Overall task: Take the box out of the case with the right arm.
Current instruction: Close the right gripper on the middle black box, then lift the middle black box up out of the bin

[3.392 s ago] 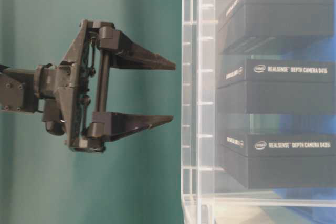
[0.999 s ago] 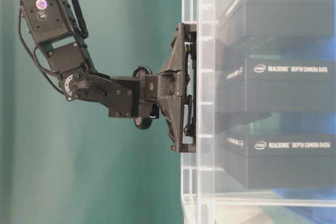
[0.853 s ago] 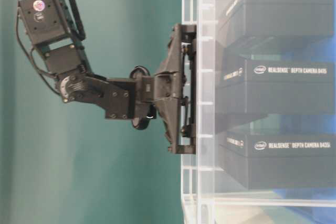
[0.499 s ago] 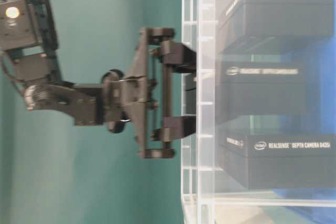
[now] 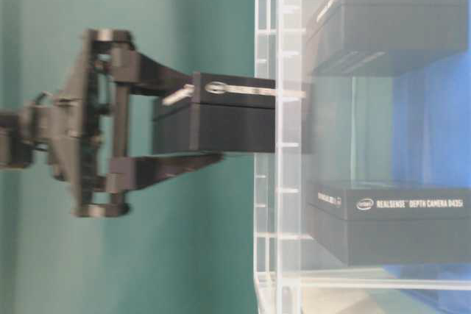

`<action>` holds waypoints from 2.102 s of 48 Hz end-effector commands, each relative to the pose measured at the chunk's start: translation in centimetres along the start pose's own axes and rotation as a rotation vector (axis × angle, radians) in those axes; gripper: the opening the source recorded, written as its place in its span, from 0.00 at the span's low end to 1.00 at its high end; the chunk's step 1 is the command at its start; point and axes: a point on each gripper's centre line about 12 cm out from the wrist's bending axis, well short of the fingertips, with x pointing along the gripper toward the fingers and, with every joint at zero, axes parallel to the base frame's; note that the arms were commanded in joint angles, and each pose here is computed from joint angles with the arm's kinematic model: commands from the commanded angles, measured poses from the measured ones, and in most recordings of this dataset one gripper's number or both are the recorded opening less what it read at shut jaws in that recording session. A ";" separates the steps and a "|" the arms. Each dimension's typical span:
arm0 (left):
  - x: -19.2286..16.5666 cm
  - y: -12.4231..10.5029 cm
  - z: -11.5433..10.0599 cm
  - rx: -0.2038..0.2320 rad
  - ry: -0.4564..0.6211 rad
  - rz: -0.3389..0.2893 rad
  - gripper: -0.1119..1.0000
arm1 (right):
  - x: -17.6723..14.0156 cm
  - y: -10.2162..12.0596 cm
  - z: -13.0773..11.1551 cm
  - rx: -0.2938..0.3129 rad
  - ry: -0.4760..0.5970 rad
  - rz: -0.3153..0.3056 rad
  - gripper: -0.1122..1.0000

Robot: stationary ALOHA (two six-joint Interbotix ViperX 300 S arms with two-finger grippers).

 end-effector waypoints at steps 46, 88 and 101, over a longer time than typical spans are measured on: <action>-1.0 0.0 0.4 -0.005 -0.037 -0.003 0.10 | -10.3 -2.4 0.6 0.030 -0.059 0.123 0.69; -1.0 0.0 0.4 -0.005 -0.035 -0.003 0.10 | -10.2 -2.4 0.6 0.027 -0.061 0.122 0.69; -1.0 0.0 0.4 -0.004 -0.035 -0.003 0.10 | -10.3 -2.4 0.6 0.027 -0.061 0.125 0.69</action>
